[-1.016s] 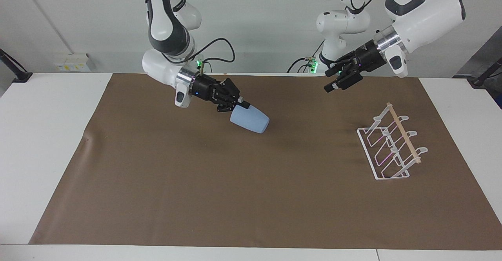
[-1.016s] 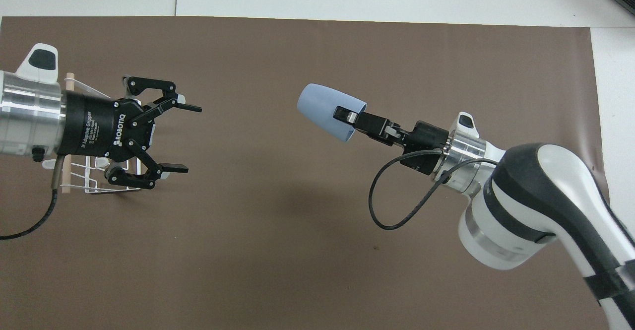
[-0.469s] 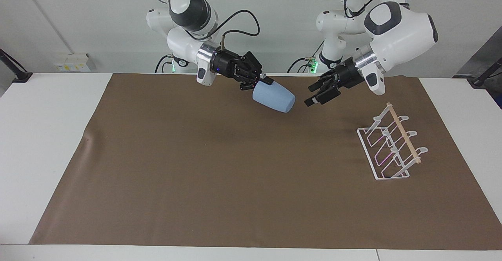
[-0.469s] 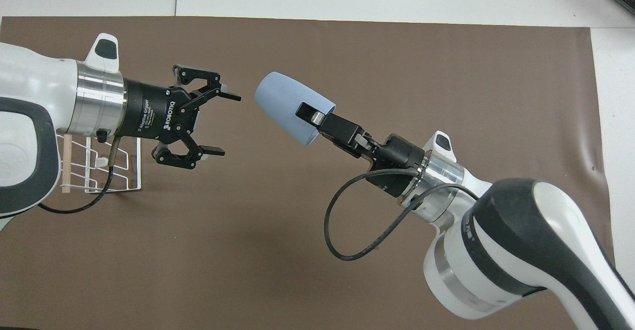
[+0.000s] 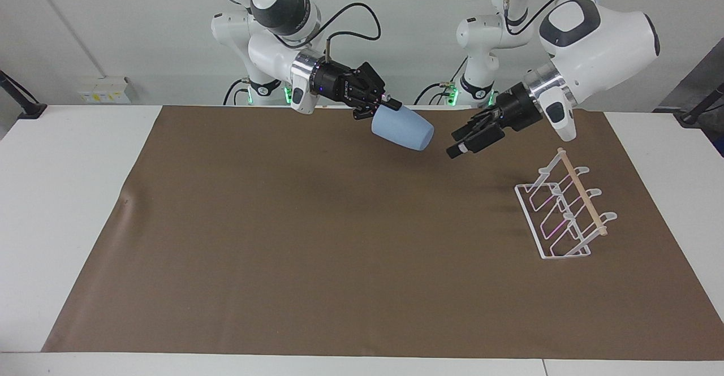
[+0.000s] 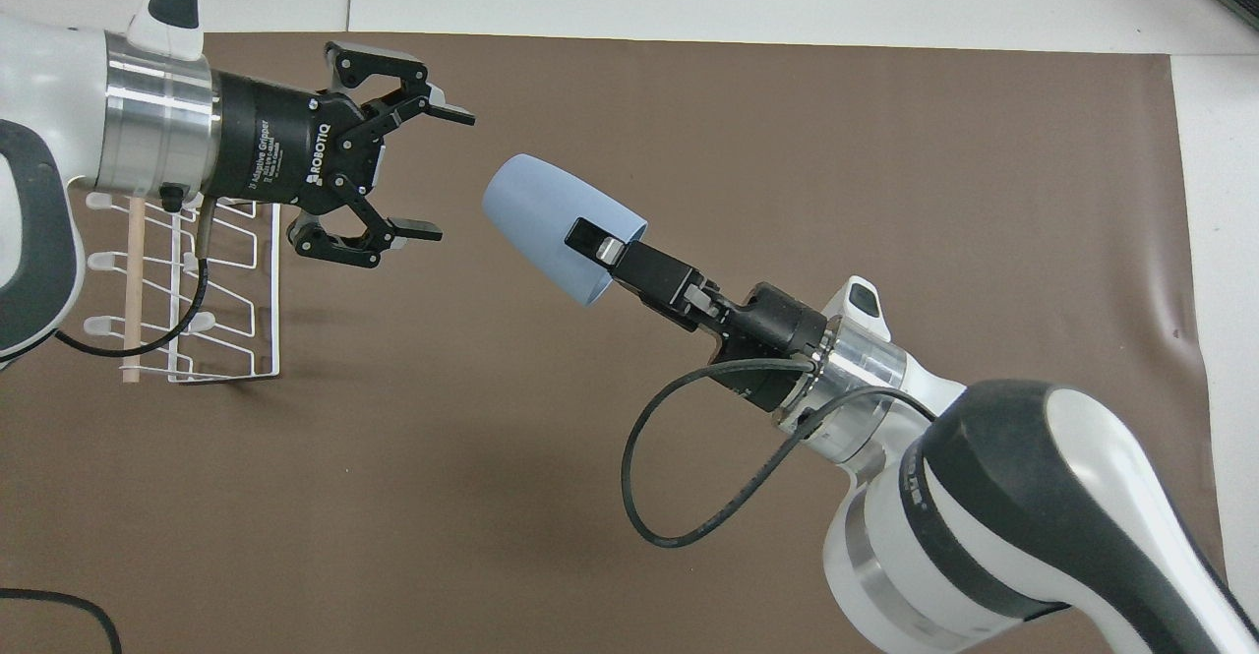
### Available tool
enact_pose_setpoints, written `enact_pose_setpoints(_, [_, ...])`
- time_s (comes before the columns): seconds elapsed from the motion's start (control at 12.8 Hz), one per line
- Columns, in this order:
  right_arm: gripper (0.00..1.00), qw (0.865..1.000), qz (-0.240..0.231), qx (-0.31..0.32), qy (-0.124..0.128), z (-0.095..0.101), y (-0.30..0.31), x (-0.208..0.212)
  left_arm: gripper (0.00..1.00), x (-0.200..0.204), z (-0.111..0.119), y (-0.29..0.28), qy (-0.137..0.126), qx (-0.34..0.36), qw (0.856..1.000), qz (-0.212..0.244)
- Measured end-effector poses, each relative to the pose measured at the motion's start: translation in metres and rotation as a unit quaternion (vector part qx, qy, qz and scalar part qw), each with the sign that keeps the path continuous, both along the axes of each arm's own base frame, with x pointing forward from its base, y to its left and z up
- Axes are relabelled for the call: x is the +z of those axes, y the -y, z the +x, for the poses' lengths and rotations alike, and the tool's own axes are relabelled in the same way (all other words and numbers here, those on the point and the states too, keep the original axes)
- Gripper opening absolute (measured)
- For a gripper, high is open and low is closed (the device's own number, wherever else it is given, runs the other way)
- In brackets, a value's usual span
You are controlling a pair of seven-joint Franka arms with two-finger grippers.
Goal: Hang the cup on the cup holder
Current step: 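Carry the cup toward the left gripper while the left gripper approaches it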
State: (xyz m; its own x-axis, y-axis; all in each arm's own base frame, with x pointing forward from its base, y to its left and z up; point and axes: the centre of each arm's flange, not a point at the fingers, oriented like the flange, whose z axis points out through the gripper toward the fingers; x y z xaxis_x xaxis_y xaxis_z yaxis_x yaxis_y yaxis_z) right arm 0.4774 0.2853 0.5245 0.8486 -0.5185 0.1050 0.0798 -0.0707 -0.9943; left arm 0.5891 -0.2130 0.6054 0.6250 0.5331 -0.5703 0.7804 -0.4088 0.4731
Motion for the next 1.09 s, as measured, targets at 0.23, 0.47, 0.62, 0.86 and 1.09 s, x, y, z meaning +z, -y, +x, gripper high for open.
enact_pose_setpoints(0.23, [0.05, 1.000, -0.012, 0.001, -0.005, -0.008, -0.011, -0.003, 1.00, 0.009, -0.007, 0.031, 0.020, -0.045, 0.999, 0.022])
enact_pose_setpoints(0.47, [0.05, 1.000, -0.016, 0.003, -0.007, -0.011, -0.015, -0.004, 1.00, 0.008, -0.012, 0.034, 0.026, -0.077, 0.996, 0.028])
enact_pose_setpoints(0.62, [0.05, 1.000, -0.016, 0.005, -0.007, -0.012, -0.017, -0.004, 1.00, 0.005, -0.013, 0.033, 0.033, -0.099, 0.994, 0.038])
enact_pose_setpoints(0.86, [0.05, 1.000, -0.016, 0.006, -0.008, -0.013, -0.018, -0.005, 1.00, -0.003, -0.019, 0.032, 0.037, -0.138, 0.987, 0.070])
enact_pose_setpoints(1.09, [0.05, 1.000, -0.018, 0.005, -0.010, -0.014, -0.018, -0.007, 1.00, -0.003, -0.021, 0.035, 0.037, -0.145, 0.986, 0.071])
